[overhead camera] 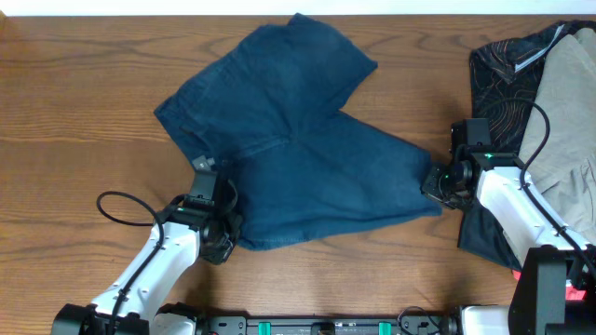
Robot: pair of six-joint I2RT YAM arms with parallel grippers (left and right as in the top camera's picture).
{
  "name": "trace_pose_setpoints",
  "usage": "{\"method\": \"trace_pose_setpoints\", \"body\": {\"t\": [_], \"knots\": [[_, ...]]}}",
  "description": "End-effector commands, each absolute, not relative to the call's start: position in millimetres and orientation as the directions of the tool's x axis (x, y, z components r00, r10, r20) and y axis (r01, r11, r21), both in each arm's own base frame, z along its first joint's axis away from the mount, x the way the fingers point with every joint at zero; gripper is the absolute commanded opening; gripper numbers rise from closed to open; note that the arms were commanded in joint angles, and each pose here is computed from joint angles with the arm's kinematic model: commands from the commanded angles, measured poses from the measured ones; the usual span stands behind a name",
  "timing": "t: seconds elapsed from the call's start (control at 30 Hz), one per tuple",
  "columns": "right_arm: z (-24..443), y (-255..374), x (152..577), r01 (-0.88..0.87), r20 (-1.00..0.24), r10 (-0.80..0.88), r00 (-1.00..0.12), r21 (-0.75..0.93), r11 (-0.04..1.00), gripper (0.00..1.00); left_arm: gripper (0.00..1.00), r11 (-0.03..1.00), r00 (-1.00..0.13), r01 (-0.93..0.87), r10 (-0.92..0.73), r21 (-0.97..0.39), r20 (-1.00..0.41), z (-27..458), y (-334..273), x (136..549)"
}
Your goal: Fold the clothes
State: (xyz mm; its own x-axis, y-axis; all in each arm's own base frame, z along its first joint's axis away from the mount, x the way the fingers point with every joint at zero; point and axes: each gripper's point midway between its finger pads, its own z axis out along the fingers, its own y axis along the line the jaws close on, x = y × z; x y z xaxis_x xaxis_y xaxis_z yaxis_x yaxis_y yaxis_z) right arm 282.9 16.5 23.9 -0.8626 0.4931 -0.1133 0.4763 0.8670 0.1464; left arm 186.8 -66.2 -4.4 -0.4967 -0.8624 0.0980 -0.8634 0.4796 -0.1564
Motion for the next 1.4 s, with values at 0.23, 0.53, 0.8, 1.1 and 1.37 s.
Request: {"method": "trace_pose_setpoints", "body": {"t": [0.23, 0.53, 0.8, 1.1, 1.37], "knots": [[27.5, 20.8, 262.9, 0.499, -0.036, 0.506, -0.862, 0.116, 0.859, 0.4, 0.06, 0.603, -0.601, -0.798, -0.793, -0.016, 0.103, -16.9, -51.1, 149.7], [12.5, 25.1, 241.0, 0.571, 0.029, 0.571, -0.821, 0.094, 0.816, 0.41, 0.06, 0.603, -0.601, -0.798, -0.793, -0.018, 0.103, -16.9, -51.3, 150.4], [-10.0, 46.5, 237.8, 0.606, 0.055, 0.609, -0.792, 0.2, 0.77, 0.45, 0.06, 0.603, -0.601, -0.798, -0.792, -0.018, 0.103, -16.9, -51.4, 150.2], [-20.5, 40.6, 225.9, 0.651, 0.06, 0.651, -0.757, 0.16, 0.742, 0.15, 0.06, 0.603, -0.601, -0.798, -0.793, -0.018, 0.103, -16.9, -51.3, 150.3], [-20.0, 34.1, 226.3, 0.659, 0.044, 0.66, -0.75, 0.14, 0.739, 0.01, 0.06, 0.614, -0.613, -0.789, -0.783, -0.025, 0.101, -15.6, -51.8, 152.0]]}}
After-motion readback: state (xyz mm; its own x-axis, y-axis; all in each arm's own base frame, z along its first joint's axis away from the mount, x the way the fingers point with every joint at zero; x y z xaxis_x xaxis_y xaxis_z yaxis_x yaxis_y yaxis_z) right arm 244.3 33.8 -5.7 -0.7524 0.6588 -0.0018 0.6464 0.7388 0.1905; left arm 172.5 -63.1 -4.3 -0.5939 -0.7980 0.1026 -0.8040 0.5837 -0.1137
